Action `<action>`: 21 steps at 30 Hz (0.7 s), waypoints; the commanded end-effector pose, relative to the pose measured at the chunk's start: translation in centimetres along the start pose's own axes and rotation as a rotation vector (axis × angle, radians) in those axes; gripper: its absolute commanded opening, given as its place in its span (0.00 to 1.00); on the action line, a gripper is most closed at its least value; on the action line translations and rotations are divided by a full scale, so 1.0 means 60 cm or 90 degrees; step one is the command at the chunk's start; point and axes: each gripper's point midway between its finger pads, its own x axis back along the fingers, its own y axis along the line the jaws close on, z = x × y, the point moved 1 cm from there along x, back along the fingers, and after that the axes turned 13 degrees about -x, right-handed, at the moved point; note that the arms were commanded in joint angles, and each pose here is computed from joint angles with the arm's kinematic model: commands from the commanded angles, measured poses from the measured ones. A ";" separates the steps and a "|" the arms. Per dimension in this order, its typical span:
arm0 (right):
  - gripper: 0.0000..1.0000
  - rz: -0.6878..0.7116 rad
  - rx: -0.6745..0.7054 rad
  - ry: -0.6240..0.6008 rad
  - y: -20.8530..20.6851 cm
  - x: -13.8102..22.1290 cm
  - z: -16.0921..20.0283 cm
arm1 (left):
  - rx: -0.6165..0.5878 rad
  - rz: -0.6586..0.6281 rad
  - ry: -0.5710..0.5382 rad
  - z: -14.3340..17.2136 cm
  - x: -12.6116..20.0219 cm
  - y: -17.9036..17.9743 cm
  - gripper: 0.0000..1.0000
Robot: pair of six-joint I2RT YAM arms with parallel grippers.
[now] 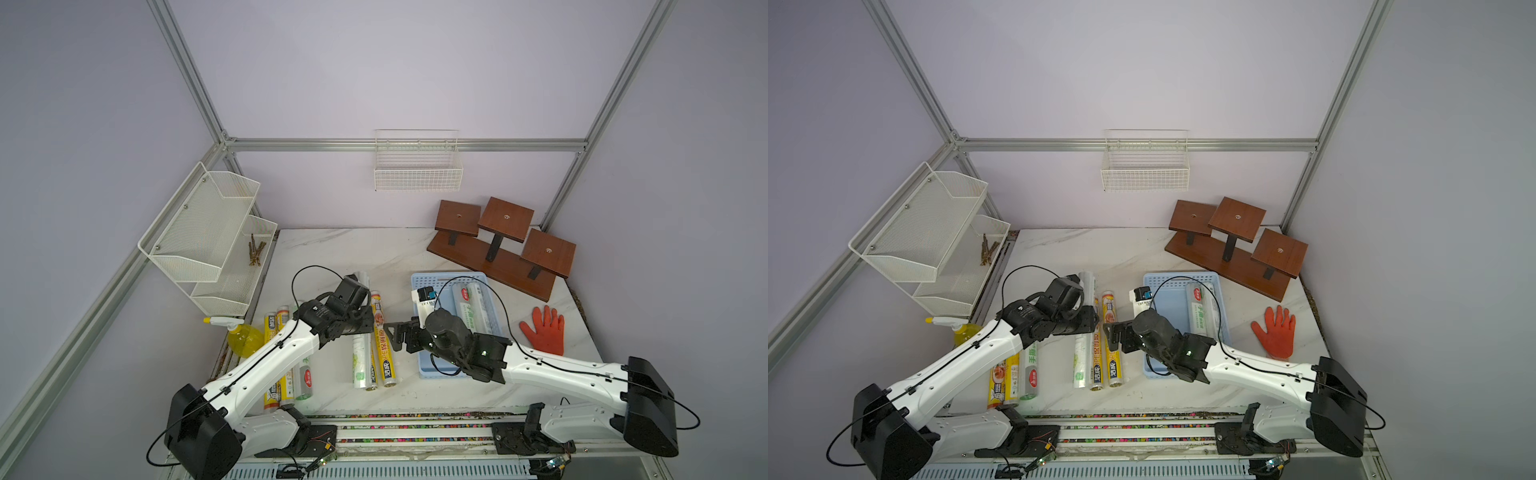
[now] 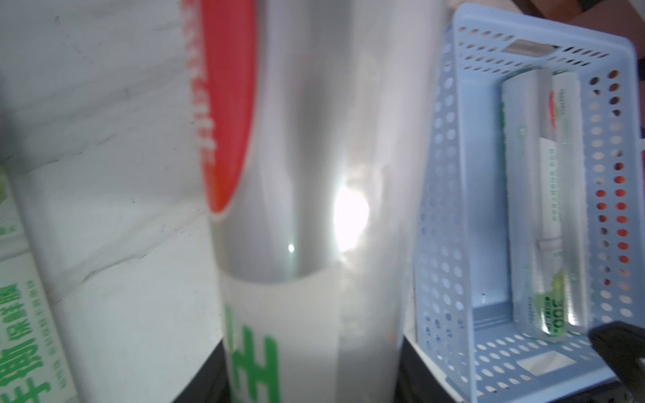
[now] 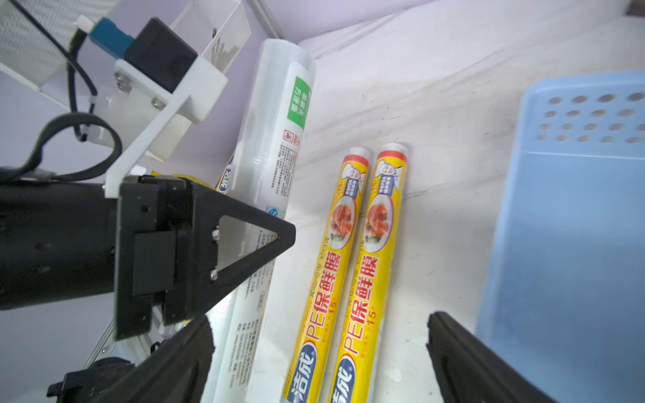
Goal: Put the plastic wrap into the basket
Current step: Pick up the plastic wrap from the center of the board, then place the plastic wrap in the basket.
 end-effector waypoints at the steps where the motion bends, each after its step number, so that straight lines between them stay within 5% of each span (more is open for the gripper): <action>1: 1.00 0.042 -0.035 -0.083 -0.038 0.029 -0.047 | 0.024 0.042 -0.087 -0.069 0.015 -0.052 0.21; 21: 1.00 0.136 -0.089 0.014 -0.263 0.140 -0.138 | 0.048 0.240 -0.080 -0.156 -0.097 -0.316 0.22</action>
